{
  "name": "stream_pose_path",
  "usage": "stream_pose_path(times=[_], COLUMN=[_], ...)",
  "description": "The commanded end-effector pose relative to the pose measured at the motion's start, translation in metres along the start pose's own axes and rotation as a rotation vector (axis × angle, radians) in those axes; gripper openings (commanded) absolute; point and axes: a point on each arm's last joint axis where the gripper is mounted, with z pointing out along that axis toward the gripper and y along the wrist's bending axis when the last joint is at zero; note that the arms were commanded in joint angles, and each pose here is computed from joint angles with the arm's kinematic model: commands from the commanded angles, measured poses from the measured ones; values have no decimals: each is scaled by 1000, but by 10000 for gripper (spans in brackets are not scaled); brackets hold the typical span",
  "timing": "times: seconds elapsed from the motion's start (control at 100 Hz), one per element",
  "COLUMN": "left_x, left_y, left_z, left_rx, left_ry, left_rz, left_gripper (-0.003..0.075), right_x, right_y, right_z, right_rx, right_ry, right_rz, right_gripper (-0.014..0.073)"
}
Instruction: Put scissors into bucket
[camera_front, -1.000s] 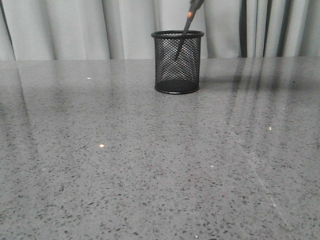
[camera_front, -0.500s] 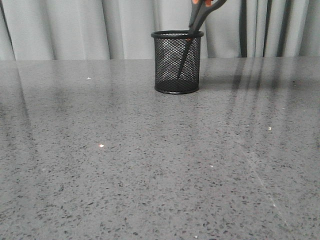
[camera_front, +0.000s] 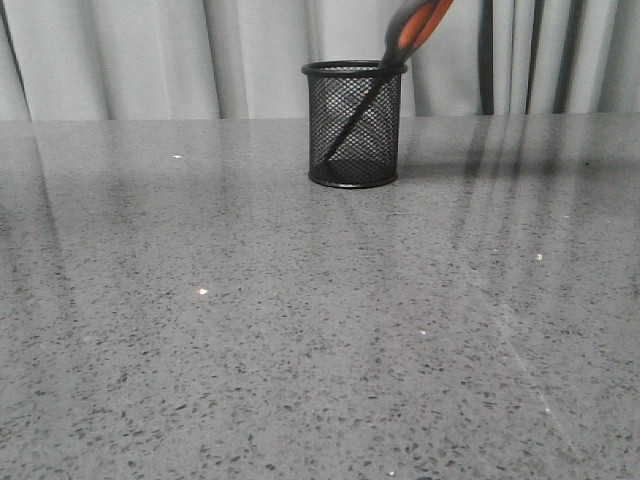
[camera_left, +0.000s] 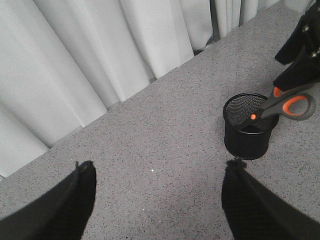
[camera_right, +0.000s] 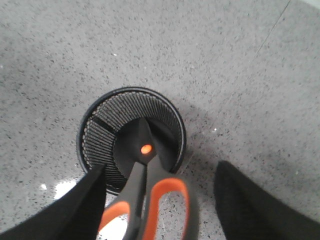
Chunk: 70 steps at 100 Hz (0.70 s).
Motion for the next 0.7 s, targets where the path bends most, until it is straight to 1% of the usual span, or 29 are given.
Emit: stream_pose_path(times=[0.0,0.14,0.19,0.24,0.29,0.33,0.37,0.42,0.45,0.47,0.51,0.56,0.58,0.59,0.61,0.62,0.63,0.69], left_x=[-14,-13,-13,-13,-13,-13,-13,-13,-13,-13,-12,-11,-10,-10,-9,-9,-9,-6], left_y=[-3,-3,-4,-4,-4,-4,-4,-4,-4,-4,-4,-5,-5,-5,-5,-6,-6,-7], left_z=[-19,-19,-19,-19,-19,-19,-19,-19,-19,-19,-19,-19,-19,-18,-18,-18,-18,-18], left_rx=[-28,-26,-25,-25,-23,-23,-23,-23,-23,-22,-17,-9,-8,-5,-3,-4,-3,-5], left_ry=[-115,-112,-110,-109,-107,-107,-107,-107,-107,-105,-98,-83,-81,-76,-73,-74,-72,-70], left_rz=[-4,-2,3,3,3,3,3,3,3,3,4,5,5,4,3,4,5,2], left_gripper=[494,494,494,494,493,490,469,421,371,347,265,134,99,64,29,-4,-21,-20], right_x=[-18,-23,-23,-22,-21,-20,-18,-17,-16,-15,-13,-9,-6,-5,-3,-1,1,12], right_y=[6,7,6,8,10,12,13,15,16,16,18,19,20,21,21,23,22,26], right_z=[-52,-86,-96,-106,-116,-120,-125,-130,-133,-134,-138,-142,-143,-144,-145,-149,-147,-155], right_rx=[21,38,46,52,55,56,58,64,67,70,73,84,87,91,96,99,102,122], right_ry=[-140,-194,-215,-236,-253,-258,-266,-287,-302,-313,-333,-370,-377,-389,-405,-418,-422,-480], right_rz=[-15,21,51,61,62,61,60,60,62,64,68,73,76,77,80,79,83,92], right_gripper=[437,433,405,349,267,179,85,-23,-76,-69,-60,-56,-56,-56,-56,-56,-56,-56])
